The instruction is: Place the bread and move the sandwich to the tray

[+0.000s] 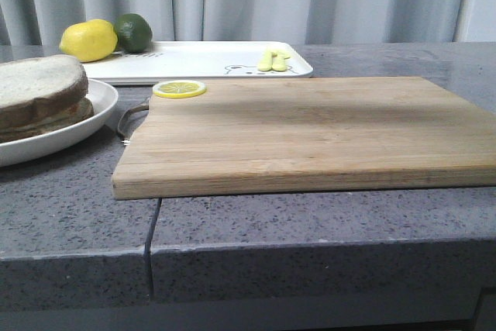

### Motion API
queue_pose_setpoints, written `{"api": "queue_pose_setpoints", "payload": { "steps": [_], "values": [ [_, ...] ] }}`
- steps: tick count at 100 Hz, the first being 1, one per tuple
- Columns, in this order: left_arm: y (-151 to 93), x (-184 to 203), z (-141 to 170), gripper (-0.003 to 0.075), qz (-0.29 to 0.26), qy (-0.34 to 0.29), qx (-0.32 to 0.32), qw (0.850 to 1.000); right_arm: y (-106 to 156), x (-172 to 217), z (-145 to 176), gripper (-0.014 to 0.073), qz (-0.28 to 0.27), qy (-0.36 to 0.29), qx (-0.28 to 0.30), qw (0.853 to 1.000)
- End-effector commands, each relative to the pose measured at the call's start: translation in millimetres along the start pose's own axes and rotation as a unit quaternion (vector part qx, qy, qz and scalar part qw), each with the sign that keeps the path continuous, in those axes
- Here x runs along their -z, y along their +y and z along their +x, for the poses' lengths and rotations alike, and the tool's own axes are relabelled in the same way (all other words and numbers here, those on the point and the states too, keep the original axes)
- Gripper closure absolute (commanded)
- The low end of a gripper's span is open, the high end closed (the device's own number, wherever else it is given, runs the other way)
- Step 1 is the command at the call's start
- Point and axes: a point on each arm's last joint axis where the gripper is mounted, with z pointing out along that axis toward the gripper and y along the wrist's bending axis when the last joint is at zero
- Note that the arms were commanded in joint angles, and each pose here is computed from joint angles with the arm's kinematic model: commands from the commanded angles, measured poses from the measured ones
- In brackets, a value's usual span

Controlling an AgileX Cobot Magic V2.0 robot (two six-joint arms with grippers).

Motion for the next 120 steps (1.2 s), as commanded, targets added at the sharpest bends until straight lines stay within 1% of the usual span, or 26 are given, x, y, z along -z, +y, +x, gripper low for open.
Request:
{"api": "queue_pose_setpoints", "payload": {
  "steps": [1,9,20,45,78,83,90,109,120],
  "values": [
    [-3,-13,-14,0.0282,0.017,0.001,0.048,0.999,19,24,-18,0.0662,-0.017,-0.036,0.021,0.999],
    [-4,-26,-15,0.0282,0.024,0.039,0.069,0.997,22,25,-17,0.0662,-0.026,-0.030,0.023,0.999],
    [-3,-45,-20,0.0282,0.020,0.079,0.074,0.994,24,26,-17,0.0662,-0.033,-0.026,0.024,0.999],
    [-1,-75,-31,0.0283,0.014,0.124,0.080,0.989,25,26,-17,0.0662,-0.037,-0.025,0.022,0.999],
    [3,-111,-34,0.0351,0.008,0.180,0.088,0.980,26,26,-17,0.0662,-0.042,-0.028,0.016,0.999],
    [3,-115,-34,0.0372,0.008,0.192,0.089,0.977,26,26,-17,0.0662,-0.043,-0.027,0.016,0.999],
    [3,-120,-34,0.0423,0.010,0.205,0.092,0.974,26,26,-17,0.0662,-0.044,-0.026,0.016,0.999],
    [3,-128,-31,0.0641,0.015,0.219,0.109,0.969,27,26,-17,0.0662,-0.046,-0.024,0.017,0.999],
    [2,-128,-30,0.0737,0.016,0.223,0.110,0.968,27,26,-16,0.0662,-0.048,-0.023,0.017,0.998]
  ]
}}
